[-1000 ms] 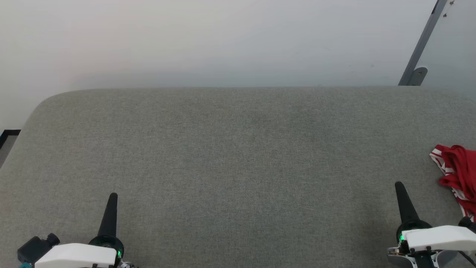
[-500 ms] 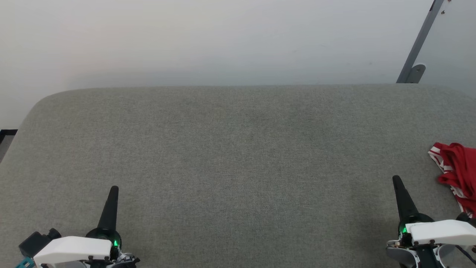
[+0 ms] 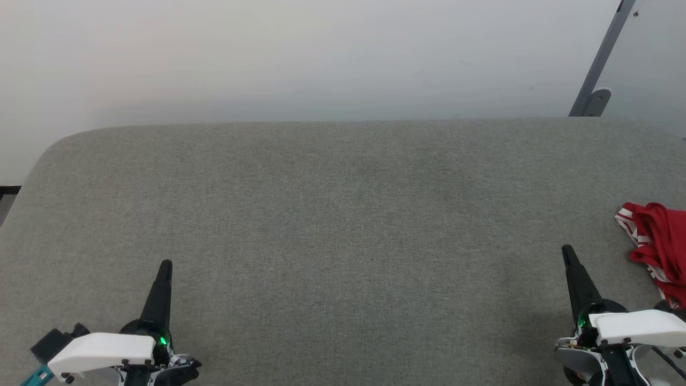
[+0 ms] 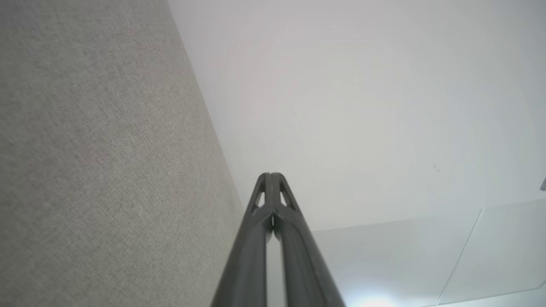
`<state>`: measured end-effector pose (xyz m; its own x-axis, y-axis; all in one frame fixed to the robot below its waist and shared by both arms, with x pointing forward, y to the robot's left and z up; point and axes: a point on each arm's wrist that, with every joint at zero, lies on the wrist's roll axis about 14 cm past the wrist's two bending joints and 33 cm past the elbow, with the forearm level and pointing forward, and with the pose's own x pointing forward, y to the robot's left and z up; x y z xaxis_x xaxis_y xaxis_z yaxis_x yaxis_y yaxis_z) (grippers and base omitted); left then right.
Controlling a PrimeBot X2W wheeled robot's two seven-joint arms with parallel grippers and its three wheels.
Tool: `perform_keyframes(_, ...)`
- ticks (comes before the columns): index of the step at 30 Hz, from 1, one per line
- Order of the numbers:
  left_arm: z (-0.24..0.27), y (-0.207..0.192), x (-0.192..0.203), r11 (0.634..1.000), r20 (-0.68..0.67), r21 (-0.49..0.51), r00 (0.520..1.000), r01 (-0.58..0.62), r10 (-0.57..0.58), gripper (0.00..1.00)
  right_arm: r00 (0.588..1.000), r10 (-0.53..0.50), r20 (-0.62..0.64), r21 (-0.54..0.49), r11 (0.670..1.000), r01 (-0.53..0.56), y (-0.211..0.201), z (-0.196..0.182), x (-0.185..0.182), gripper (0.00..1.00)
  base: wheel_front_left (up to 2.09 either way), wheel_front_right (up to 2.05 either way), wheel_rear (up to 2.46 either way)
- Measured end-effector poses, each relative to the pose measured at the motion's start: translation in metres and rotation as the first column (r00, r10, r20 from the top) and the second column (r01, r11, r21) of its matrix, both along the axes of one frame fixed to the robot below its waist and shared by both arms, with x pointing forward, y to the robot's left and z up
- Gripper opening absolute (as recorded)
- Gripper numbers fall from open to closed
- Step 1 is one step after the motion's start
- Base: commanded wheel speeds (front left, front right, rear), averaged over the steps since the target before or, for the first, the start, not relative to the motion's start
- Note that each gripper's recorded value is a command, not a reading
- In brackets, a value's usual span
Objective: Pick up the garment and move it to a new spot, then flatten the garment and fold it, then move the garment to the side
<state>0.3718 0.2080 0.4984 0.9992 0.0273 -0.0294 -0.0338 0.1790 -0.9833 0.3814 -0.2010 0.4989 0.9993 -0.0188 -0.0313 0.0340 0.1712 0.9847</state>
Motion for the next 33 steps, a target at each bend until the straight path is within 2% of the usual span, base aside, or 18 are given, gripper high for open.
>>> perform_keyframes(23, 0.006, -0.008, 0.014, 0.987, 0.023, -0.158, 1.0, 0.023, -0.02, 0.0, 1.0, 0.01, 0.021, 0.151, 0.988, -0.013, 0.001, 0.005, 0.005, 0.0, 0.0, 0.0, 0.0)
perform_keyframes(33, 0.006, -0.008, 0.016, 0.983, 0.024, -0.182, 0.999, 0.027, -0.023, 0.0, 0.999, 0.014, 0.029, 0.175, 0.984, -0.019, 0.001, 0.007, 0.007, 0.0, 0.0, 0.0, 0.0)
